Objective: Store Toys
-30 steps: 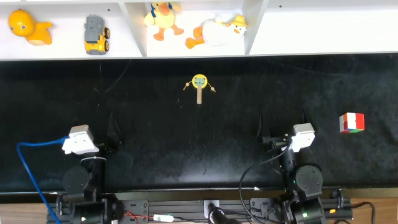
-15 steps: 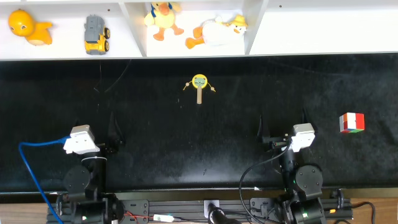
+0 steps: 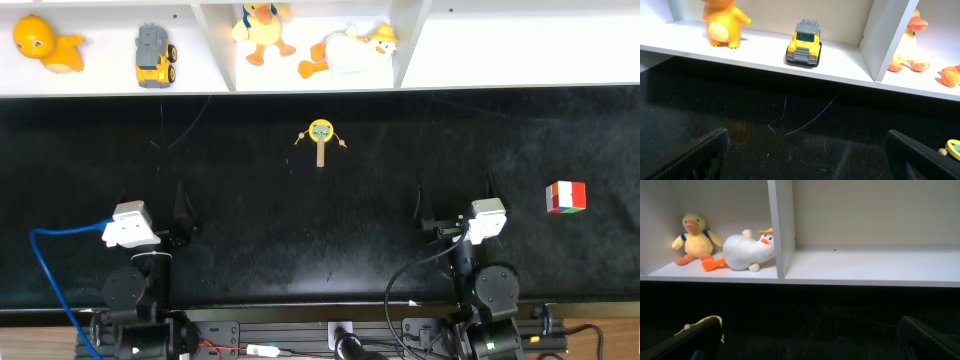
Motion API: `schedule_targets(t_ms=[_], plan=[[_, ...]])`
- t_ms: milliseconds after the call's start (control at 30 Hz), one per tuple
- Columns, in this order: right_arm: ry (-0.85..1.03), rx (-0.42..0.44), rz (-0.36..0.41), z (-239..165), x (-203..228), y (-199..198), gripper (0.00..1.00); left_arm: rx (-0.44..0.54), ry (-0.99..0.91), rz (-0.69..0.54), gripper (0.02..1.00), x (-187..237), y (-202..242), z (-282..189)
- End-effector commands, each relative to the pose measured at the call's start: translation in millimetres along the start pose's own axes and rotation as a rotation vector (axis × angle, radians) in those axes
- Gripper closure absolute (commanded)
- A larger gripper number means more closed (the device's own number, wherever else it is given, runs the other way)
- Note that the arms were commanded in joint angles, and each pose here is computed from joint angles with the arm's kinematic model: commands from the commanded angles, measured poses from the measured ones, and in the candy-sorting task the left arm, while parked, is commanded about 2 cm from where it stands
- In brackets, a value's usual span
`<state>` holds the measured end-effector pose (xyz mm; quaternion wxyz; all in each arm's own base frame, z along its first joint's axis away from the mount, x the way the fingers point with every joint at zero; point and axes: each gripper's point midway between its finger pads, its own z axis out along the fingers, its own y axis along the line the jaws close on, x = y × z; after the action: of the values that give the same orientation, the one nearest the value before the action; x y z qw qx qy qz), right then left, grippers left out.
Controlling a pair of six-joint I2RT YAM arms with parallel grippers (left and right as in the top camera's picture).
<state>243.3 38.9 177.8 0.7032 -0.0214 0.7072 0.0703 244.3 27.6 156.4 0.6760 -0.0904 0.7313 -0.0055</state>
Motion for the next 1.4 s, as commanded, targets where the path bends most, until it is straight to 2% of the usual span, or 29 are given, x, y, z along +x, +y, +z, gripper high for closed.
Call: schedule_targets(t_ms=[33, 1200, 1300, 1400], plan=[[0.001, -0.002, -0.003, 0.2, 3.6, 0.5, 0.005, 0.002, -0.007, -0.004, 0.02, 0.2, -0.3, 0.0], [0.001, -0.006, 0.006, 0.2, 3.5, 1.2, 0.005, 0.002, -0.007, -0.004, 0.02, 0.3, -0.3, 0.0], [0.001, -0.006, 0.07, 0.2, 3.6, 1.2, 0.005, 0.002, -0.007, -0.004, 0.02, 0.2, -0.3, 0.0], [0.002, -0.006, 0.19, 0.2, 3.6, 1.3, 0.005, 0.002, -0.007, -0.004, 0.02, 0.2, -0.3, 0.0]])
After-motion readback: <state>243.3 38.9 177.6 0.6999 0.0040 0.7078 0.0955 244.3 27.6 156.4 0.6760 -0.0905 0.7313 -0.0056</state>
